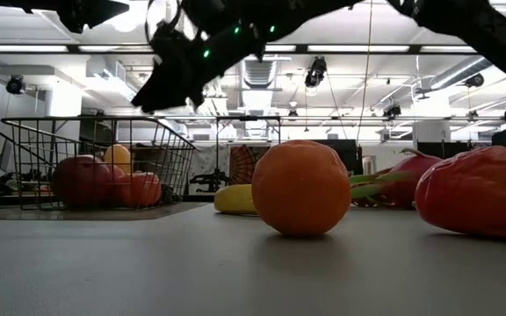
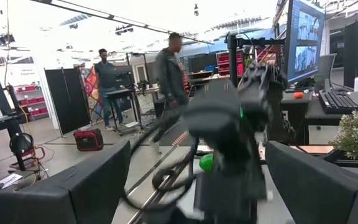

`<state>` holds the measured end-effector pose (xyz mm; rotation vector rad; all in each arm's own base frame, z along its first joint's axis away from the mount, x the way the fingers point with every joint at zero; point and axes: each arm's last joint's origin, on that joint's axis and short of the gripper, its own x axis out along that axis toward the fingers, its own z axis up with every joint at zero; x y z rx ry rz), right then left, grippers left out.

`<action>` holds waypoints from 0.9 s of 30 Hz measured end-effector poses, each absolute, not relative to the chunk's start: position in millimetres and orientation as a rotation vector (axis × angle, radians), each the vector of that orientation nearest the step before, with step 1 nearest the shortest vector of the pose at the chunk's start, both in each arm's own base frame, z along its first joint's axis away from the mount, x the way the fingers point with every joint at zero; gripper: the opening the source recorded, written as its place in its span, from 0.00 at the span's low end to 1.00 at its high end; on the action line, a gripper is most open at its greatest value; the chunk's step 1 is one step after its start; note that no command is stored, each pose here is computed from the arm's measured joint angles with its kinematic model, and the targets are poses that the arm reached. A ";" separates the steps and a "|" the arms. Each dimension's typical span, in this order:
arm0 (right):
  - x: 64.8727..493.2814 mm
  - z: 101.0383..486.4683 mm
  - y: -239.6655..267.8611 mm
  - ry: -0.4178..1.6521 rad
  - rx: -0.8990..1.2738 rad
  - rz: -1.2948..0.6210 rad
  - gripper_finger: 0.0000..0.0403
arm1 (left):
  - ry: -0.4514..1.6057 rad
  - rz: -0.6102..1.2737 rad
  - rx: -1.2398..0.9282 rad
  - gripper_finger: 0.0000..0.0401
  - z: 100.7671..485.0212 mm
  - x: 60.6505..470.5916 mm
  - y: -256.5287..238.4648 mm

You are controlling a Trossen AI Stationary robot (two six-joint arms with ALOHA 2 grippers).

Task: Build produce basket
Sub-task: Put the yellow banana into the gold wire basket

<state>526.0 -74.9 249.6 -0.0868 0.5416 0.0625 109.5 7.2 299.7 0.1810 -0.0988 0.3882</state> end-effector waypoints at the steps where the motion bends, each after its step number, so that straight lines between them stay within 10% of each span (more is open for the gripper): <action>1: 523.1 254.6 -74.3 0.548 -0.092 0.065 0.47 | -0.096 0.388 0.182 0.88 299.4 109.6 7.2; 13: 469.1 301.5 -46.4 0.798 -0.042 0.109 0.41 | -0.090 0.382 0.183 0.88 298.8 109.7 7.1; 27: 415.5 263.9 -12.7 0.879 0.052 0.123 0.42 | -0.085 0.383 0.183 0.88 298.3 109.7 7.1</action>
